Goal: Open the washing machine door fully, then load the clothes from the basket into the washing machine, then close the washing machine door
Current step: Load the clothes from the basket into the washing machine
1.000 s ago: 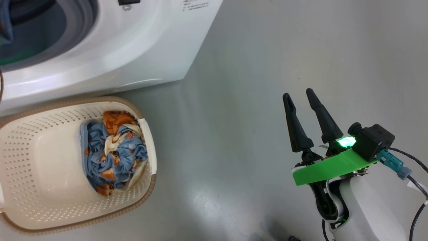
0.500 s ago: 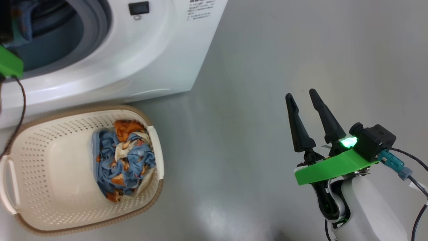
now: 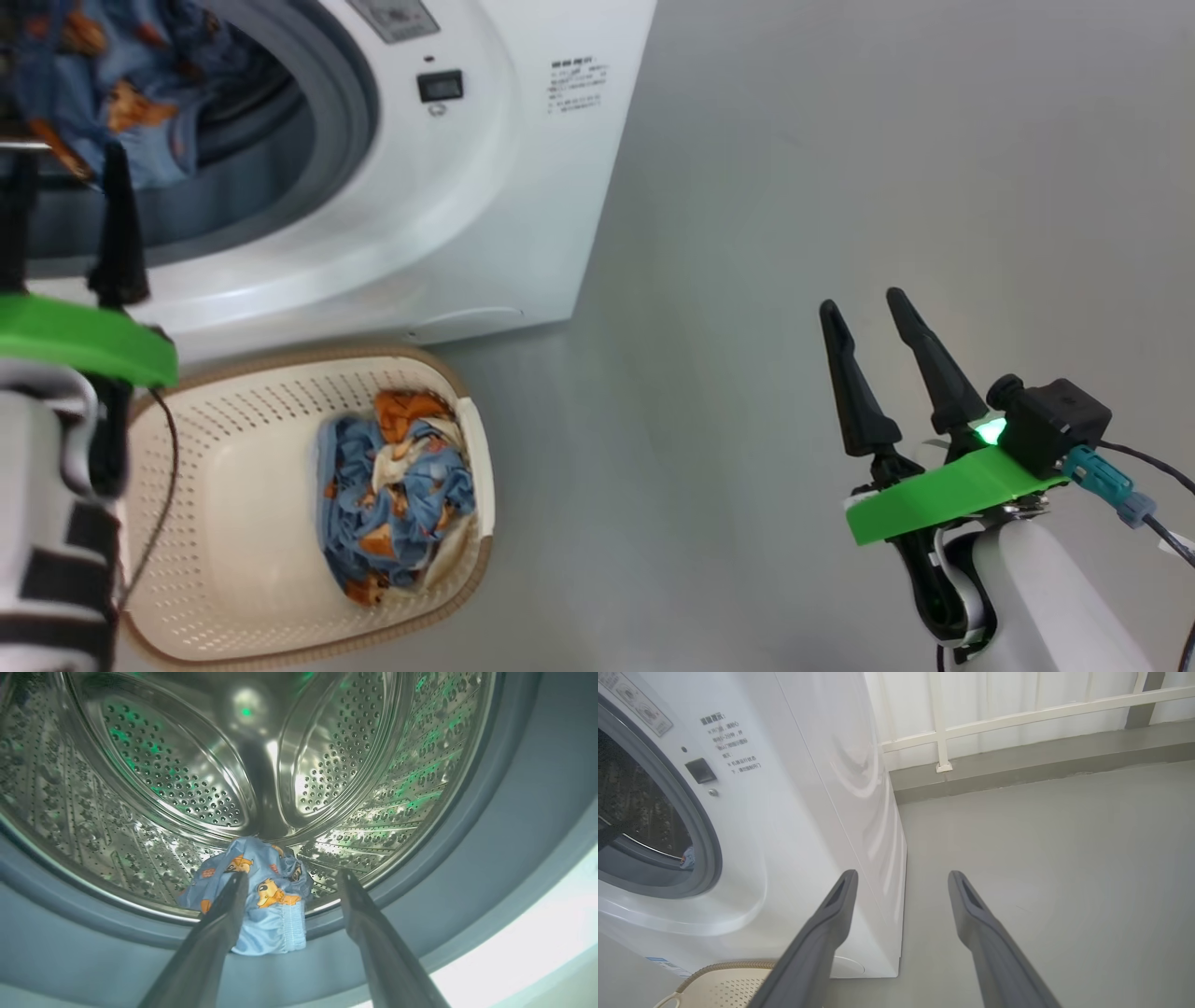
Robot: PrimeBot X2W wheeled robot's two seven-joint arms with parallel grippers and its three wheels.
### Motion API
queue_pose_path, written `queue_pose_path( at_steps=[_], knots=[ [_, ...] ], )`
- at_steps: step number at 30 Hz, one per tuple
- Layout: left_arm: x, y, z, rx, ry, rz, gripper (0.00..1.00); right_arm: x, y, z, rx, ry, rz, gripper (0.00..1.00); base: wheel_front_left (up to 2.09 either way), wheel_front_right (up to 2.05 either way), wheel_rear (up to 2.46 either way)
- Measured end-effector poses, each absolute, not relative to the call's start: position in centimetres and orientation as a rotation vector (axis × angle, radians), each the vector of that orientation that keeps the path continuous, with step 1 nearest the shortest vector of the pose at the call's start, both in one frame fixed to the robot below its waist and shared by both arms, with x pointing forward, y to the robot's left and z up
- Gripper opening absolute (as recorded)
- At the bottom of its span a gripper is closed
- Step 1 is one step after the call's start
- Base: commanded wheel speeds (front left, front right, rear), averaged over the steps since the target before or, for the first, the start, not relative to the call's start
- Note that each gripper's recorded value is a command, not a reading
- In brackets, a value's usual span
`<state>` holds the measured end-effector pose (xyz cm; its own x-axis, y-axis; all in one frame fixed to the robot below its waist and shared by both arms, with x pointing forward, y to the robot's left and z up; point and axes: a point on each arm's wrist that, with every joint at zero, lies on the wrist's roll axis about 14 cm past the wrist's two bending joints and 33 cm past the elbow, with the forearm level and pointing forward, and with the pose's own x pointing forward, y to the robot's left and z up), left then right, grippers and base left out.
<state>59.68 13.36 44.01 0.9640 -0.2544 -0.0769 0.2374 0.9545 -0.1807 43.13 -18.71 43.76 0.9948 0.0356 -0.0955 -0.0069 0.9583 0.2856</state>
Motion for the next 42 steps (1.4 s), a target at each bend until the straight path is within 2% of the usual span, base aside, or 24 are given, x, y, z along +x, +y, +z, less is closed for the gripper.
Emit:
queue_pose_path(
  at_steps=[26, 42],
  knots=[
    [44.5, 17.6, 45.5, -0.159, 0.089, -0.125, 1.00, 37.4, -18.5, 46.6, 0.259, 0.056, 0.070, 1.00, 0.00, 0.00, 0.00],
    [39.0, 19.7, 46.2, -0.159, 0.068, -0.062, 1.00, 34.7, -18.9, 47.0, 0.266, 0.041, 0.057, 1.00, 0.00, 0.00, 0.00]
  ],
)
